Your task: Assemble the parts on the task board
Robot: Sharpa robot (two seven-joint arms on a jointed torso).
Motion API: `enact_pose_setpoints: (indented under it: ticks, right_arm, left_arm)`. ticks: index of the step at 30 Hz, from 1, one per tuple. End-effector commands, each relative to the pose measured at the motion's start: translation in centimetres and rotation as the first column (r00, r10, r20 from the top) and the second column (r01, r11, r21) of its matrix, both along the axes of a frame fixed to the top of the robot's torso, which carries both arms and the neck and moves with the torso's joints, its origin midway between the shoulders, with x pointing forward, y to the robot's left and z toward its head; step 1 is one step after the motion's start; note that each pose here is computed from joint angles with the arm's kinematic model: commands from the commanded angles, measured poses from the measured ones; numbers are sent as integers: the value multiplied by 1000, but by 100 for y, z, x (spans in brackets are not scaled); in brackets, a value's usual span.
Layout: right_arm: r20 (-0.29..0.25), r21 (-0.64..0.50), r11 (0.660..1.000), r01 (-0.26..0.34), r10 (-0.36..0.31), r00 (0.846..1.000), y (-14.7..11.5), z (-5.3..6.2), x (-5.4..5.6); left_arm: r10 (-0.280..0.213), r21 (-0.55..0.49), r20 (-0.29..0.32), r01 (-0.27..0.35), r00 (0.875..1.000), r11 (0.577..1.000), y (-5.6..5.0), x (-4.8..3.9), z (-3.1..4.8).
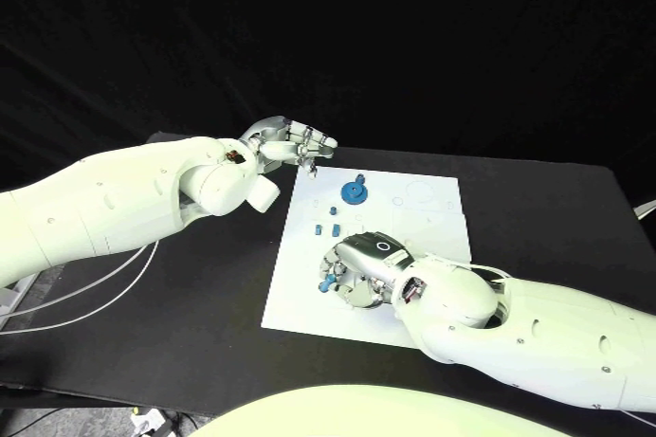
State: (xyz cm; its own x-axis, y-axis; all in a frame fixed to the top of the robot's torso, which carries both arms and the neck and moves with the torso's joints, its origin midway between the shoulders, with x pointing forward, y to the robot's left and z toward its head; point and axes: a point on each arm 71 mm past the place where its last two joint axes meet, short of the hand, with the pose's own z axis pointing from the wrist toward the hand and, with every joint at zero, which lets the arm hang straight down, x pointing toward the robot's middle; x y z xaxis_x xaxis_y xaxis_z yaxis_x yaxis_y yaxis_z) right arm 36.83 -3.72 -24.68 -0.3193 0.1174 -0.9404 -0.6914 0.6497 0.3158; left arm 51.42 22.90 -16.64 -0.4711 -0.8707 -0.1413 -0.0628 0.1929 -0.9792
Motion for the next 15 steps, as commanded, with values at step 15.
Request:
enact_pose_setpoints:
  ticks: [15]
  right_arm:
    - [5,-49,999,-23,23,1000,92,-76,-59]
  left_arm:
    - [-18,-6,-2,18,1000,1000,-21,-8,8]
